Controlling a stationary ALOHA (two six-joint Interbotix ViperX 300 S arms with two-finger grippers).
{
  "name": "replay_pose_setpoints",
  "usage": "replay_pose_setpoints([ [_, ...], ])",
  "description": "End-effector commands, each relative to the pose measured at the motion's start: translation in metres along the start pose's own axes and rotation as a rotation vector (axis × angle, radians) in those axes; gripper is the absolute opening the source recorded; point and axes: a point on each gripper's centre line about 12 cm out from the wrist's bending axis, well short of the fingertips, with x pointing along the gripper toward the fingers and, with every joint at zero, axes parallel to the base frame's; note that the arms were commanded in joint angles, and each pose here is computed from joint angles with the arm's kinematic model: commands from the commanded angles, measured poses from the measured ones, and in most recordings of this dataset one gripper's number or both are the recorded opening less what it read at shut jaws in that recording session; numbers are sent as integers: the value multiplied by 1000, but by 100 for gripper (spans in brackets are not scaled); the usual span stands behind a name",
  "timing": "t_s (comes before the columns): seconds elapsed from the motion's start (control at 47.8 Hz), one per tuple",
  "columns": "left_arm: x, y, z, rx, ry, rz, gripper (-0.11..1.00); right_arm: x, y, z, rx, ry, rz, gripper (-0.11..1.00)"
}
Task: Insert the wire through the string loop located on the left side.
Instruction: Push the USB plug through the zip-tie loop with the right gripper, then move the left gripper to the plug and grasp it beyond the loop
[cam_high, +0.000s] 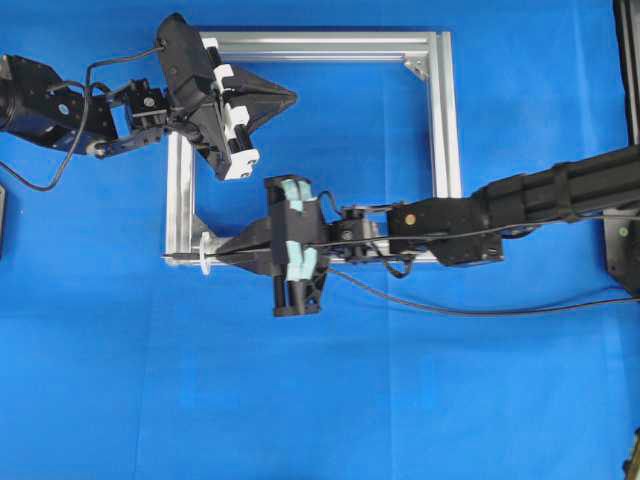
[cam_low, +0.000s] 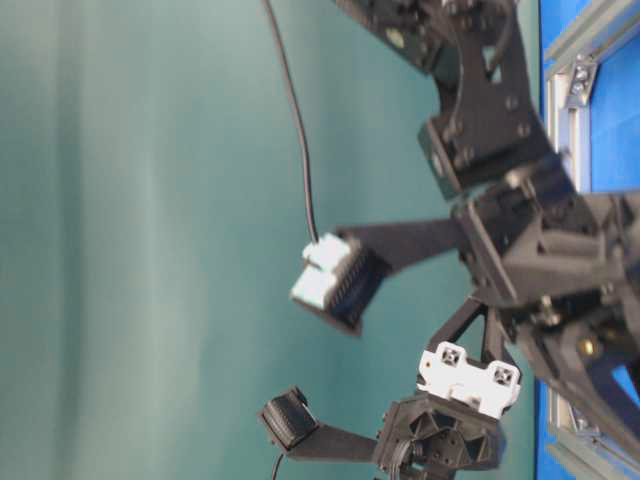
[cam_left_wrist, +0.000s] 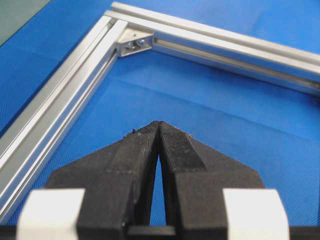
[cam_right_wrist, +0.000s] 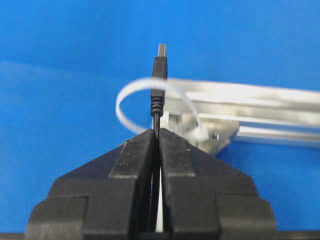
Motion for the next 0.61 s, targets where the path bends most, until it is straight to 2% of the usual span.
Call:
replay_pose_setpoints([
  [0.0, -1, 0, 14, 0, -41, -2, 0, 6, 1, 21, -4, -42, 1, 0],
  [0.586, -11, 0, 8, 2, -29, -3, 0, 12, 1, 23, -7, -37, 2, 0],
])
